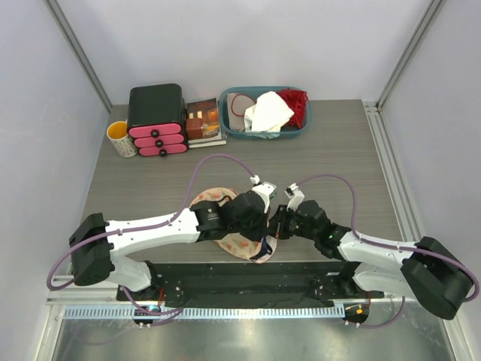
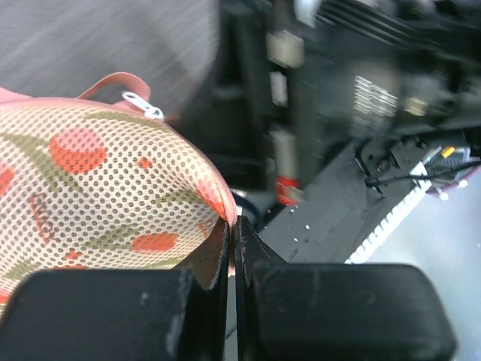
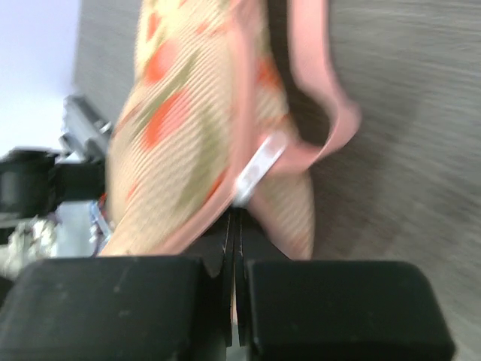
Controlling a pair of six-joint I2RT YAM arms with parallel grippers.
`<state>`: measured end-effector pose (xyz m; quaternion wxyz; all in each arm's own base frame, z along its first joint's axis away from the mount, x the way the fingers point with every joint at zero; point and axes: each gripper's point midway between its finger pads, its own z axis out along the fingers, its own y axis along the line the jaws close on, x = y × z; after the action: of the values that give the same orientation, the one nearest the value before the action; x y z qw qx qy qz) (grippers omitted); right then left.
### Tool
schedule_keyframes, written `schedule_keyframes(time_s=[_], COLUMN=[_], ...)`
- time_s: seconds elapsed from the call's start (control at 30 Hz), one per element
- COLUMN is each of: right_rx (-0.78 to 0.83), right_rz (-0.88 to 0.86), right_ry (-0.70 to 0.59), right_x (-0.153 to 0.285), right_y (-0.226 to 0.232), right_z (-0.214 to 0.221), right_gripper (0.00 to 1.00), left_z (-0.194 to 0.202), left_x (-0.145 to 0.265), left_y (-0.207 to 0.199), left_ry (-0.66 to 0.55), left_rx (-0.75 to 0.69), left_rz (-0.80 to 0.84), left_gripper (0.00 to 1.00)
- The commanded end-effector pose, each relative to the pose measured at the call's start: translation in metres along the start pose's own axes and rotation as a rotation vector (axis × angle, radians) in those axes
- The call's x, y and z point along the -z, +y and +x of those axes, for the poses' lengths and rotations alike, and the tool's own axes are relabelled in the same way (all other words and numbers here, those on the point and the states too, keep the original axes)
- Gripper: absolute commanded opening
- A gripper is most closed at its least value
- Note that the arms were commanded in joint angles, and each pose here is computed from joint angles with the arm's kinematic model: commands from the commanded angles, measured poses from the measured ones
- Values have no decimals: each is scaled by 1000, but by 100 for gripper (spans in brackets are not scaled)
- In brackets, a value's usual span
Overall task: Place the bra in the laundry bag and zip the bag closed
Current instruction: Adjust the bra in the laundry bag.
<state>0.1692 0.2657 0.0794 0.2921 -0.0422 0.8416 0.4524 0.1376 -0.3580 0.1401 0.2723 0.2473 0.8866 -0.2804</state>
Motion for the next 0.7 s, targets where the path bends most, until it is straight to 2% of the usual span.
schedule_keyframes(time_s=[0.0,0.1,0.2,0.37,0.43,0.67], right_rx=[29,28,41,40,37,36], right_rz=[22,71,153,154,161,184], right_ry=[-198,-241,-227,-187,-182,-93], right_x=[-15,-14,-8,8,13,42], right_y=[8,1,-12,-9,-9,-8], right_z=[-45,-53,-51,-42,-41,-21], right_gripper=[1,1,9,27,37,54], left_z=[-23,-17,-14,-18,-20,-22], left_x=[7,6,8,12,14,15], left_y=[-39,-30,-21,-14,-11,-6], left_ry=[-71,-55,-53,-78,-84,-91], left_rx=[-24,-29,-36,-40,-45,-52], left_rz=[117,71,38,1,-13,-33], left_gripper=[0,0,0,0,0,0])
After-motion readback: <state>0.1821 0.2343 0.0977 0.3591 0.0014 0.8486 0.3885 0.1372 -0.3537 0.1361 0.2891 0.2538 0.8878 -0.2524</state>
